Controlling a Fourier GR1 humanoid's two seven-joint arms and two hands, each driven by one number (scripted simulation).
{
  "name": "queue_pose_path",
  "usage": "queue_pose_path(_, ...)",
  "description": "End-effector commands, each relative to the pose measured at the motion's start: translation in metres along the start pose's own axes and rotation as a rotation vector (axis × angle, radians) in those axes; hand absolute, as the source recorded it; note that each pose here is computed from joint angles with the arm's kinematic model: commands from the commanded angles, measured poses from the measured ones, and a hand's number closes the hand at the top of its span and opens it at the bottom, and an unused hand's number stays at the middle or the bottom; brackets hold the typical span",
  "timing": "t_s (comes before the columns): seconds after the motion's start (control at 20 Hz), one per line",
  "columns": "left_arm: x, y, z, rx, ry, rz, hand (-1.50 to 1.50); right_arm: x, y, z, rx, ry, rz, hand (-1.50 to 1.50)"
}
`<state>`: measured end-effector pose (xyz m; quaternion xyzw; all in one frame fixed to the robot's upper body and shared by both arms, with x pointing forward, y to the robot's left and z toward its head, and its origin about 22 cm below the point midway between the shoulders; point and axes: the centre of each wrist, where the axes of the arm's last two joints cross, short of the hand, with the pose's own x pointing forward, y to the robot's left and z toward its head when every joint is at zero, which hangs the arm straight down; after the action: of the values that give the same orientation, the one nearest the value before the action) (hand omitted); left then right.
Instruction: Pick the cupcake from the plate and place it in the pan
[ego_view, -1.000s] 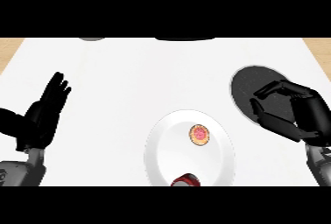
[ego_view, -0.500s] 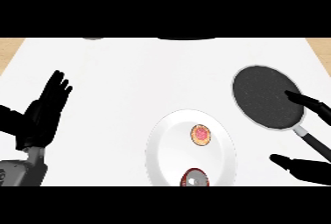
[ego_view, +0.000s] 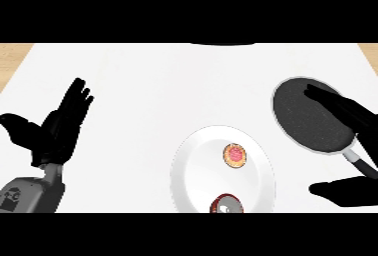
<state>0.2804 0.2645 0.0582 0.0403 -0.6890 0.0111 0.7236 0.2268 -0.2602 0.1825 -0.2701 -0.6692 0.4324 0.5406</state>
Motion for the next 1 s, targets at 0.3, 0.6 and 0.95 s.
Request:
queue_pose_path(0.3,0.013,-0.012,-0.016,-0.019,-0.004,-0.007,0.00,0.029,0.026,-0.036,0.448,0.162,0.239,-1.50)
queue_pose_path(0.6,0.003,0.010,0.012,0.016,0.002,0.004,0.00,0.066,0.039,-0.036,0.534,0.150,0.297,-1.50)
queue_pose_path(0.95,-0.001,-0.016,0.003,0.008,0.005,0.004,0.00,0.095,0.055,-0.050,0.490,0.175,0.496,-1.50)
